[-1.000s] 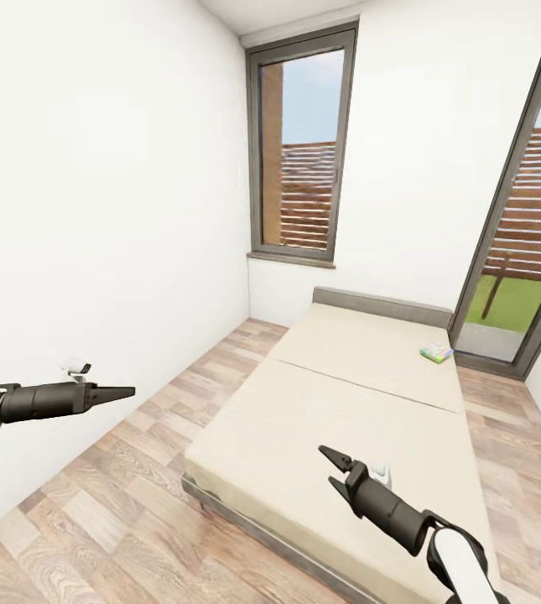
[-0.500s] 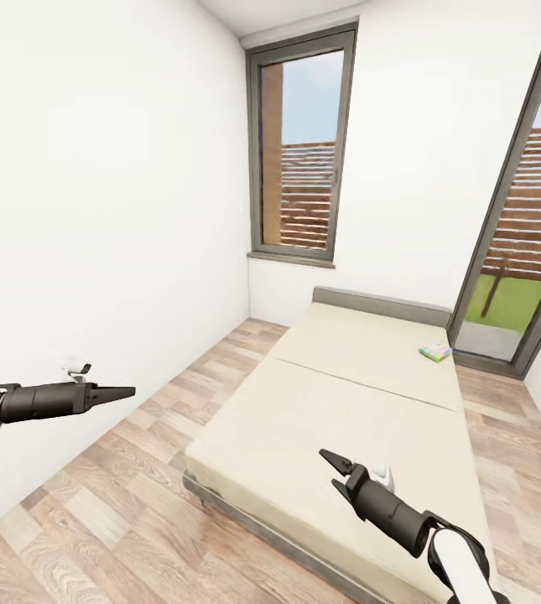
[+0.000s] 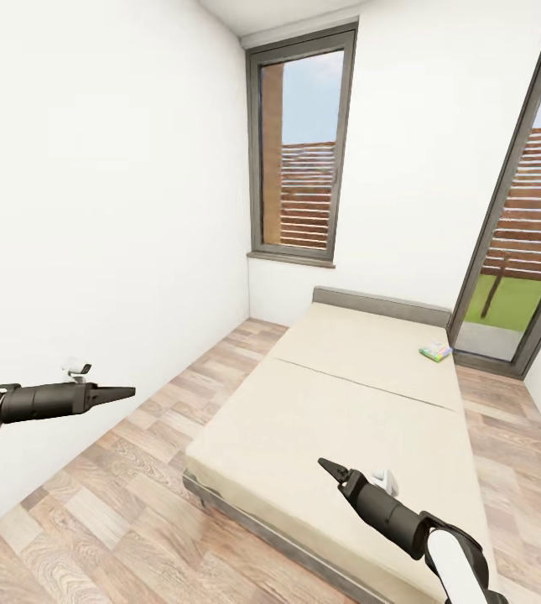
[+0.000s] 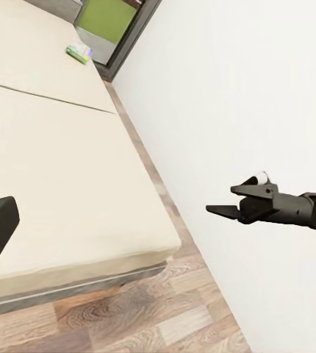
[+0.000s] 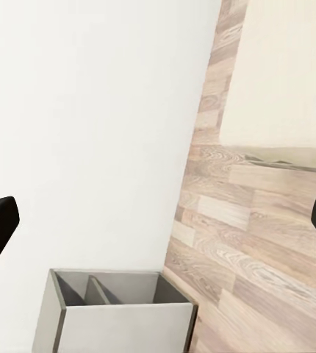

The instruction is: Put all the toys in the child's room - the three board games (two on the bed and one on the table), the two jigsaw puzzles on the table, and the tennis ball on the table - inside the toy box on the table in the child's room.

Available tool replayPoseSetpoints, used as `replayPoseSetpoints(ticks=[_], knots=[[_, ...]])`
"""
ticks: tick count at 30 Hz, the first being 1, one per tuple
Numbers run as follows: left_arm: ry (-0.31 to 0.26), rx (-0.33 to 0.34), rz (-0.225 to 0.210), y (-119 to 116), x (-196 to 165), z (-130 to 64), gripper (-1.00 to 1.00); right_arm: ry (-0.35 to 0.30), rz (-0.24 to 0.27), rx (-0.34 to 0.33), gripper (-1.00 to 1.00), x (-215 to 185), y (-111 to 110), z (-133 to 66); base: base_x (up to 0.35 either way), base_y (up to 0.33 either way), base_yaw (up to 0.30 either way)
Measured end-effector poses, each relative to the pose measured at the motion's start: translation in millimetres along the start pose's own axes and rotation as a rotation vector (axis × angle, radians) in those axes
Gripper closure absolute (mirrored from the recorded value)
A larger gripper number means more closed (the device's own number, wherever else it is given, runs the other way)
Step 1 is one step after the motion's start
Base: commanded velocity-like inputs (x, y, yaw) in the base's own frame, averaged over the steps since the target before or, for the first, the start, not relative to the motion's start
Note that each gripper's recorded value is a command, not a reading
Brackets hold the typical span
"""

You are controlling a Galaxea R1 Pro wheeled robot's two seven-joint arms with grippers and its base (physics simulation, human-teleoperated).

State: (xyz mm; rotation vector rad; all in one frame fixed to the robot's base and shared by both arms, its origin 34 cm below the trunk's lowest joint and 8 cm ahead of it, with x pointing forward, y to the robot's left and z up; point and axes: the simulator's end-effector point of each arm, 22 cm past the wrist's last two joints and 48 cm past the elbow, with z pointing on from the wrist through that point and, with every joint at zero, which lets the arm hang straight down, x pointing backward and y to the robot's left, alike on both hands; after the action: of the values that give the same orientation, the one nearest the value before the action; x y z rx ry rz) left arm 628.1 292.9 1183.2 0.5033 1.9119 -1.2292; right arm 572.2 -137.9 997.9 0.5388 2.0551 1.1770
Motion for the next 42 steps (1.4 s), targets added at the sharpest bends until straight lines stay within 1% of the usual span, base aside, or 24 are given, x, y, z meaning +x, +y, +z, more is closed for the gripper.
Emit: replayPoseSetpoints(ticks=[11,20,27,28,31,32,35,38,39,42], knots=[[0.000,-0.001,0.000,0,0,0.0,-1.00,0.000,-0.001,0.001,-1.00,0,0,-0.3,0.000,-0.003,0.005],[-0.002,0.001,0.004,-2,-1,-1.1,-1.00,-0.003,-0.003,-0.004,-1.00,-1,2,-0.8,0.000,-0.068,0.146],[-0.003,0.001,0.005,-3,-2,-1.2,-1.00,-0.001,-0.001,-0.002,-1.00,1,2,0.1,0.000,-0.016,0.040],[-0.003,0.001,0.005,-3,-2,-1.2,-1.00,-0.002,0.000,0.001,-1.00,1,0,0.4,0.000,-0.003,0.009],[-0.003,0.001,0.005,-3,-2,-1.2,-1.00,-0.013,0.006,0.032,-1.00,2,-15,2.6,0.000,-0.002,0.005],[-0.003,0.001,0.005,-3,-2,-1.2,-1.00,-0.026,0.004,0.053,-1.00,1,-25,3.2,0.000,-0.001,0.003],[-0.003,0.001,0.005,-3,-2,-1.2,-1.00,-0.050,-0.002,0.064,-1.00,-2,-34,3.8,0.000,-0.001,0.002],[-0.003,0.001,0.005,-3,-2,-1.2,-1.00,-0.068,-0.016,0.031,-1.00,-4,-29,5.2,0.000,0.000,0.000],[-0.003,0.001,0.006,-3,-2,-1.2,-1.00,-0.069,-0.024,0.004,-1.00,-3,-23,6.5,0.000,-0.006,0.000],[-0.003,0.002,0.005,-3,-2,-1.2,-1.00,-0.064,-0.036,-0.034,-1.00,0,-14,8.5,-0.035,-0.053,0.038]])
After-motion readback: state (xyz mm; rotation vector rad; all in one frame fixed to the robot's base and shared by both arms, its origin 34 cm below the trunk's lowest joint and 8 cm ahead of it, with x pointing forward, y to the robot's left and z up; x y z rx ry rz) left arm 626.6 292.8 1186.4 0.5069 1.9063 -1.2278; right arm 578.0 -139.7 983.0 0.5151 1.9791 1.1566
